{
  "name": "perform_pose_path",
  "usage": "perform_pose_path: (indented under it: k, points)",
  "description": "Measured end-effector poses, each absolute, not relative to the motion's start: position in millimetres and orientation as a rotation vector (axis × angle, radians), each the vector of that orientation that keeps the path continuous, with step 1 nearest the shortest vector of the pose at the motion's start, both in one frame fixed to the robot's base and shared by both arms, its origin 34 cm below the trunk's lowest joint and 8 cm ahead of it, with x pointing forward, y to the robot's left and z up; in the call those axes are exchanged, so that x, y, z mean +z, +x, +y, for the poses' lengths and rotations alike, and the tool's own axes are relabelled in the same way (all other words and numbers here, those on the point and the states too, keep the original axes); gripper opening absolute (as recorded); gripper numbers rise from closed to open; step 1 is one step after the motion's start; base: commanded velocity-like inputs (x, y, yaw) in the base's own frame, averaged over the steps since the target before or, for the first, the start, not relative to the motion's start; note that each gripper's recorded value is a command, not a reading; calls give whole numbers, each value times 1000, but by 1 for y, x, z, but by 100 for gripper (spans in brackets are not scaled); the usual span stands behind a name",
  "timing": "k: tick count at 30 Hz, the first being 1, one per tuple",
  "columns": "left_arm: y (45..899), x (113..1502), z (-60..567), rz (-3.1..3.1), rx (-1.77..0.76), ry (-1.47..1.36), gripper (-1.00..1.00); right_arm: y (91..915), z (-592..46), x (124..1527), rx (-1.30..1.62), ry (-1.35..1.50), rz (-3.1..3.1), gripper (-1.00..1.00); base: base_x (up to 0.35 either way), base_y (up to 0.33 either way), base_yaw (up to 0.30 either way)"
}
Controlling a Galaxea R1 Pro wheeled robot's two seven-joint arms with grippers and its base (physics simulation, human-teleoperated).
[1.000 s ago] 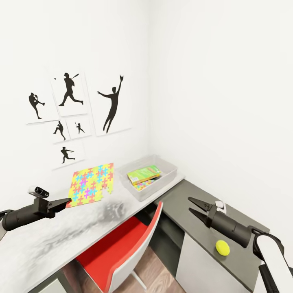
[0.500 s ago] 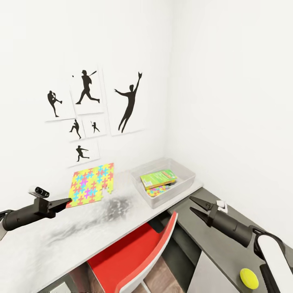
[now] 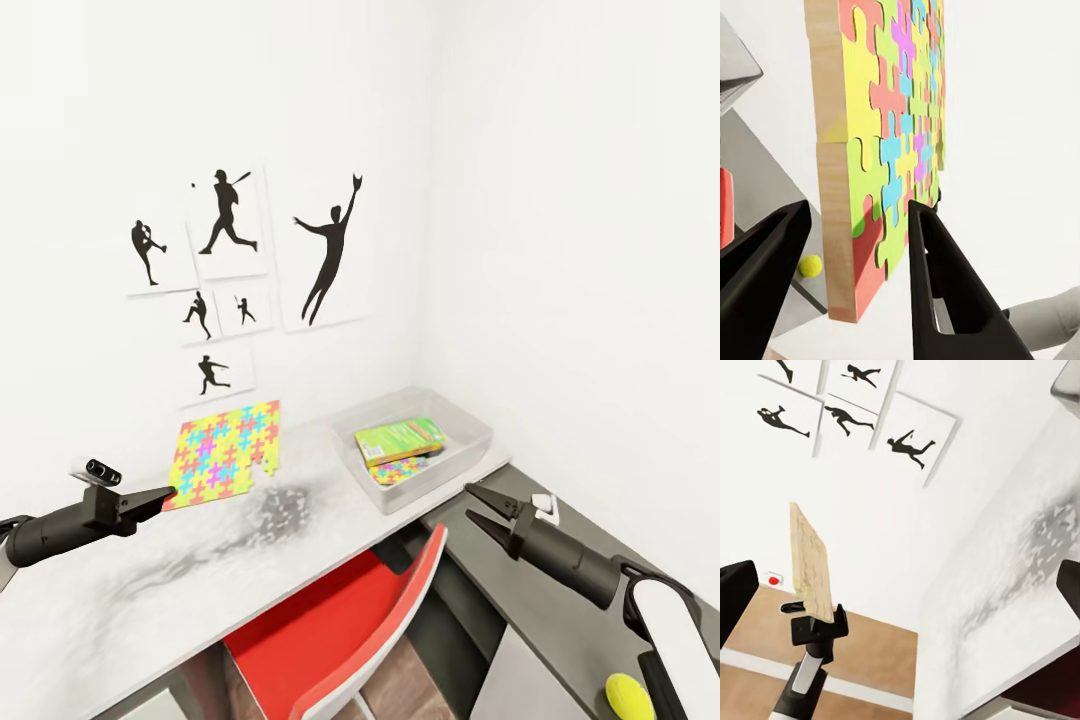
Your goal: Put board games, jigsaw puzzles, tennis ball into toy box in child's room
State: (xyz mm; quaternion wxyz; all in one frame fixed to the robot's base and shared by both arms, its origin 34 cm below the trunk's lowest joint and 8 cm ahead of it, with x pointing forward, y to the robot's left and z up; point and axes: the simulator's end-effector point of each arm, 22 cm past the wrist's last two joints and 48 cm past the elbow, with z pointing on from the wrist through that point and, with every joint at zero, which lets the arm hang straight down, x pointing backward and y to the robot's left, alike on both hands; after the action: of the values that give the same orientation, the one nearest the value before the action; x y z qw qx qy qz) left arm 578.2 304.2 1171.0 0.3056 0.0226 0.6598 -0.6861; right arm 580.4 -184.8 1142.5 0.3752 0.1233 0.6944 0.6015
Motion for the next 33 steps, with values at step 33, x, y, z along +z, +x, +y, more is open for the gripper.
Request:
perform_pose_path:
  k: [33]
  points:
    - [579,1168,303,1761,-1808,60,-100,582,-190,1143,1533,332,1765,100,93,0,0]
